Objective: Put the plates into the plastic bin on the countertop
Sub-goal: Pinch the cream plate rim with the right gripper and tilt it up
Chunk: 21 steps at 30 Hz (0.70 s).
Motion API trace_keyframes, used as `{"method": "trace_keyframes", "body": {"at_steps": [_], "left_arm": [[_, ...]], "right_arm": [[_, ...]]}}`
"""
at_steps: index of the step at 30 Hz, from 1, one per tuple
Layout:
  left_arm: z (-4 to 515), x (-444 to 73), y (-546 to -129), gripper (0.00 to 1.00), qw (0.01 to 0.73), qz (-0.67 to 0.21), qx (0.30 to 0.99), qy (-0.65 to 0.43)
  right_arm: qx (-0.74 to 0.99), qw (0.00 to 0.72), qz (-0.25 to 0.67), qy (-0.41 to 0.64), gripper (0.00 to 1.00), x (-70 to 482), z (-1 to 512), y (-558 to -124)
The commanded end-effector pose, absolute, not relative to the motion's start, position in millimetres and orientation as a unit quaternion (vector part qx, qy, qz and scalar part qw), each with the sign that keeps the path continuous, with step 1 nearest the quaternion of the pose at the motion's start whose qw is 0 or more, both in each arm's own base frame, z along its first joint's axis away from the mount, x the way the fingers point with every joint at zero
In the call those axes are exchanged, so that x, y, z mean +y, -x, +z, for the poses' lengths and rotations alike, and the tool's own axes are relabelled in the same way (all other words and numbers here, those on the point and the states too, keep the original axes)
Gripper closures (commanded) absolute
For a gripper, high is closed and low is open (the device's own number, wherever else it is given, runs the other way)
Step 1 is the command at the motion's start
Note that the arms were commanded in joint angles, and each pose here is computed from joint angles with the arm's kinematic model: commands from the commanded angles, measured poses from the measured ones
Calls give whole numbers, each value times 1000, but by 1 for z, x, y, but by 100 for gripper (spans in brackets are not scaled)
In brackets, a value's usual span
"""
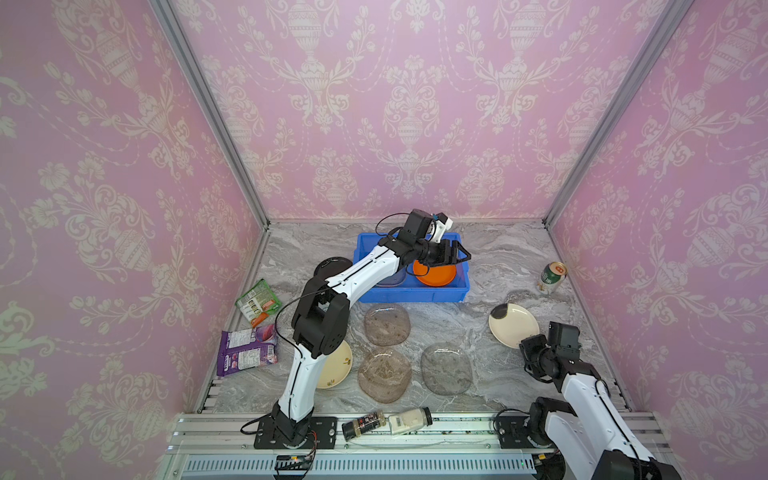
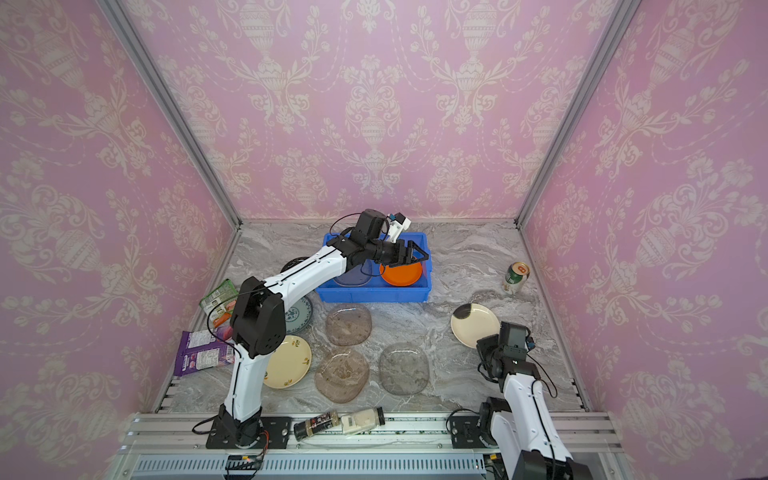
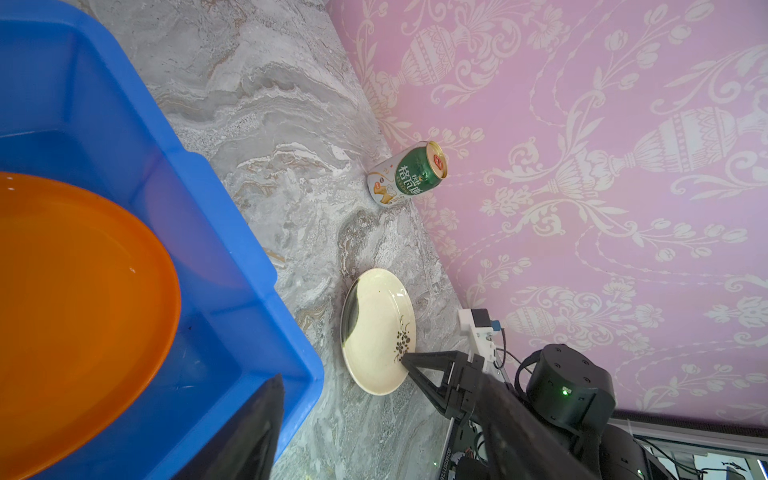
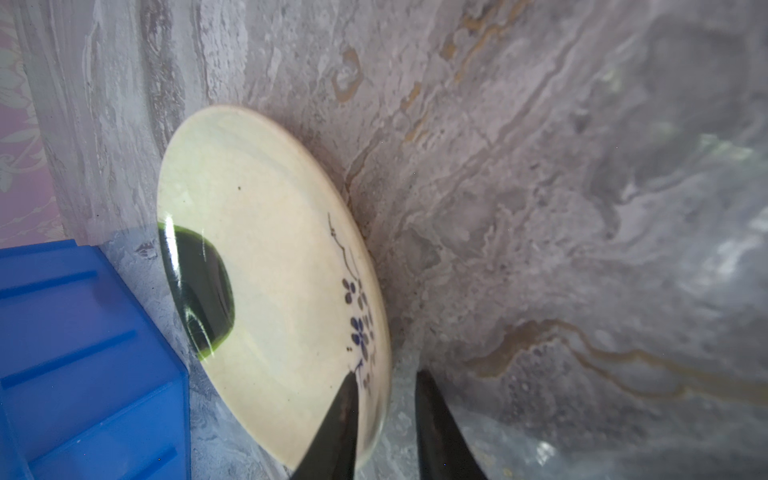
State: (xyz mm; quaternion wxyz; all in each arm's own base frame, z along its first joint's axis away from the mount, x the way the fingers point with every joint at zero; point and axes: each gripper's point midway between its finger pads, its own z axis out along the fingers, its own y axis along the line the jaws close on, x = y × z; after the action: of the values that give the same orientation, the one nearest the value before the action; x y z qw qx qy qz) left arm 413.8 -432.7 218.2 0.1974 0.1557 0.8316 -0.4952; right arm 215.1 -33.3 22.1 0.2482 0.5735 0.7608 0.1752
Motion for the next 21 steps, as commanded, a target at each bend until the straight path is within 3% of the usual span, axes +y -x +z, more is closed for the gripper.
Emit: {"method": "trace_keyframes", "body": {"at_steps": [1, 12, 21], "left_arm": [[234, -427, -412, 24, 207, -501, 826, -153], [224, -424, -412, 24, 201, -493, 833, -149], [217, -410, -416, 24, 205, -484, 840, -139]], "right_arm": [[754, 247, 154, -589, 75, -40, 9, -208], [751, 265, 168, -582, 82, -40, 7, -216], [753, 276, 172, -571, 100, -40, 16, -221]]}}
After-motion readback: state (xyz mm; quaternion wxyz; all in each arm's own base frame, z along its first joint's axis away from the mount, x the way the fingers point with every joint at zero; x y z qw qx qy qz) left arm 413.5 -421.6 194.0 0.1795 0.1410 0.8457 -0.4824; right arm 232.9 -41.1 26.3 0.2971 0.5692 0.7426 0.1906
